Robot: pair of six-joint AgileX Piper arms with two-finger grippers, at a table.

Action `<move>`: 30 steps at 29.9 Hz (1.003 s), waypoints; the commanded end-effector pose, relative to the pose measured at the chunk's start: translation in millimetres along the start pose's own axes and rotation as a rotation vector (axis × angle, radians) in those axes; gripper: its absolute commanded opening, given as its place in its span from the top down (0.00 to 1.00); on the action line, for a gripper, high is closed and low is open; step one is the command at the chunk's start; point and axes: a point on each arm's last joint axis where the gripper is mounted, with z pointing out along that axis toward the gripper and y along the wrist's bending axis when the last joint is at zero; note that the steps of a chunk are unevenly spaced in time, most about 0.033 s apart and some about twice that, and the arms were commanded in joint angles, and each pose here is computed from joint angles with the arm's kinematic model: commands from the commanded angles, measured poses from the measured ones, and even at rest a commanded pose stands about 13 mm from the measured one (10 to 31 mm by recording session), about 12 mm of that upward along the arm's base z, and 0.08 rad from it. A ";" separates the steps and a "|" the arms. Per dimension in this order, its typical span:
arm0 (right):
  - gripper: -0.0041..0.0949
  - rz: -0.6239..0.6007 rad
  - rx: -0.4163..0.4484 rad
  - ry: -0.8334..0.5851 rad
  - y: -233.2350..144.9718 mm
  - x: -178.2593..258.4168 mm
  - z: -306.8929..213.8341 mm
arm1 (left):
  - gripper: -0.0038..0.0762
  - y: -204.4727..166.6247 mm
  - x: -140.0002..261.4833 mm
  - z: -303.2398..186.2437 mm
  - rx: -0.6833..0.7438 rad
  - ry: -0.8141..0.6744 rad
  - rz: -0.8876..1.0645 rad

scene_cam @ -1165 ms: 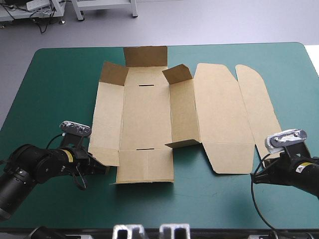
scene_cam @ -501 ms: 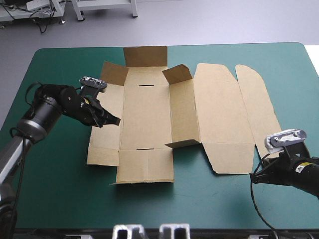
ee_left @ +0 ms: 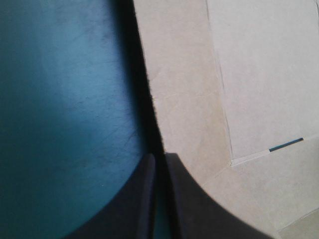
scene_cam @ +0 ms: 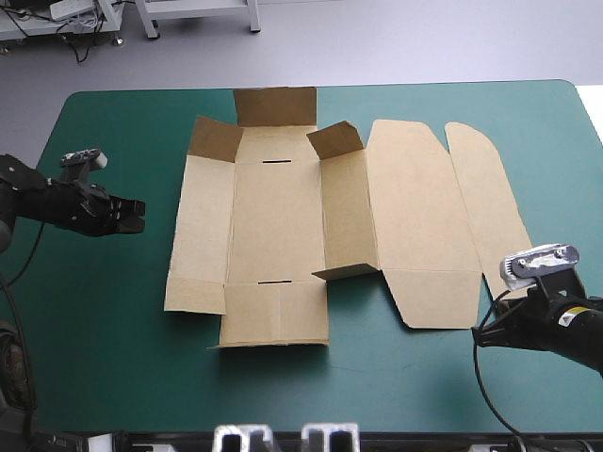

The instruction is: Fold the box

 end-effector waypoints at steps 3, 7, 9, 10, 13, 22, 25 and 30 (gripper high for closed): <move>0.98 0.006 0.005 -0.072 -0.1 -9.6 -6.5 | 0.69 -1.0 -3.0 0.3 0.111 0.018 -0.090; 0.98 0.006 0.004 -0.072 0.1 -9.6 -6.5 | 0.47 3.6 -0.5 24.4 0.228 0.039 -0.118; 0.98 0.006 0.004 -0.072 0.1 -9.6 -6.5 | 0.43 8.1 3.9 33.2 0.233 0.070 -0.121; 0.98 0.007 0.002 -0.073 0.2 -9.7 -6.5 | 0.43 10.6 6.8 39.3 0.243 0.088 -0.137; 0.98 0.001 -0.008 -0.077 1.1 -10.1 -6.6 | 0.43 12.0 12.6 50.8 0.296 0.101 -0.159; 0.98 -0.006 -0.015 -0.081 1.8 -10.4 -6.6 | 0.43 8.6 20.8 59.9 0.379 0.078 -0.152; 0.98 -0.006 -0.015 -0.081 1.8 -10.4 -6.6 | 0.43 8.5 20.6 59.9 0.381 0.076 -0.144; 0.98 -0.006 -0.015 -0.081 1.8 -10.4 -6.6 | 0.43 7.7 19.7 59.6 0.390 0.066 -0.145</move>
